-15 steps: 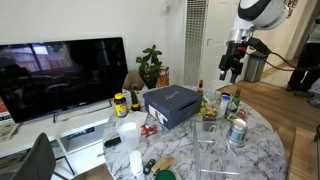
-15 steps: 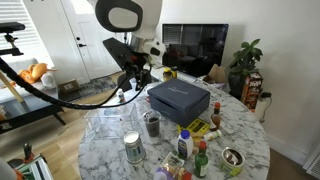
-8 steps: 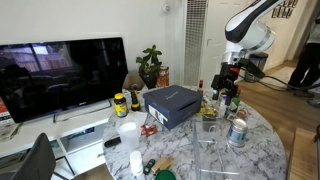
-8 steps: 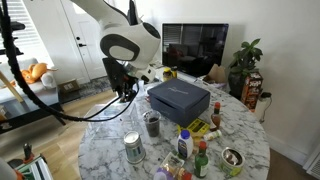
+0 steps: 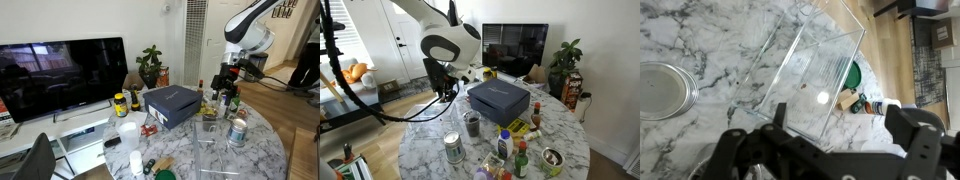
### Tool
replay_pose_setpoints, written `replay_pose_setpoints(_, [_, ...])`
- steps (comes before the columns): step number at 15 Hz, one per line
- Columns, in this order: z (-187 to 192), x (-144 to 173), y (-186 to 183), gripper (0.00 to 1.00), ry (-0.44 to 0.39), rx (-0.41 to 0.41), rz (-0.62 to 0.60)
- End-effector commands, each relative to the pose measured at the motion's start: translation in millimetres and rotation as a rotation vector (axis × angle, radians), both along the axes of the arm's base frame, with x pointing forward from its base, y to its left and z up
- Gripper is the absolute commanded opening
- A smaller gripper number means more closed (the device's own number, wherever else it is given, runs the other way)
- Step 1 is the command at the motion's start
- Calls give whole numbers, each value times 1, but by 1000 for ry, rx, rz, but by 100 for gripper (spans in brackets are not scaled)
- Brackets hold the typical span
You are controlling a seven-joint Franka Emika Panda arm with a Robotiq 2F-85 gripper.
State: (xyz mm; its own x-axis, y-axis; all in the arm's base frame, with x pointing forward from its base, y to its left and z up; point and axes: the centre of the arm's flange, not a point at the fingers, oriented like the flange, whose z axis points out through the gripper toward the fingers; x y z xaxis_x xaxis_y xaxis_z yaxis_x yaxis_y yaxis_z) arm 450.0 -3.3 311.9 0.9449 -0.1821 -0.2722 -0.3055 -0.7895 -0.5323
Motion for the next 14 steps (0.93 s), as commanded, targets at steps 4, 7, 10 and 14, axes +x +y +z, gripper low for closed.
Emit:
replay_pose_setpoints(4, [-53,-27,3,100,1,110,59])
replay_pose_setpoints(7, [-81,-46,10,100,-26,173,86])
replay_pose_setpoints(10, [-105,-60,15,100,-57,235,100])
replay_pose_setpoints(14, [-128,-63,20,100,-78,313,28])
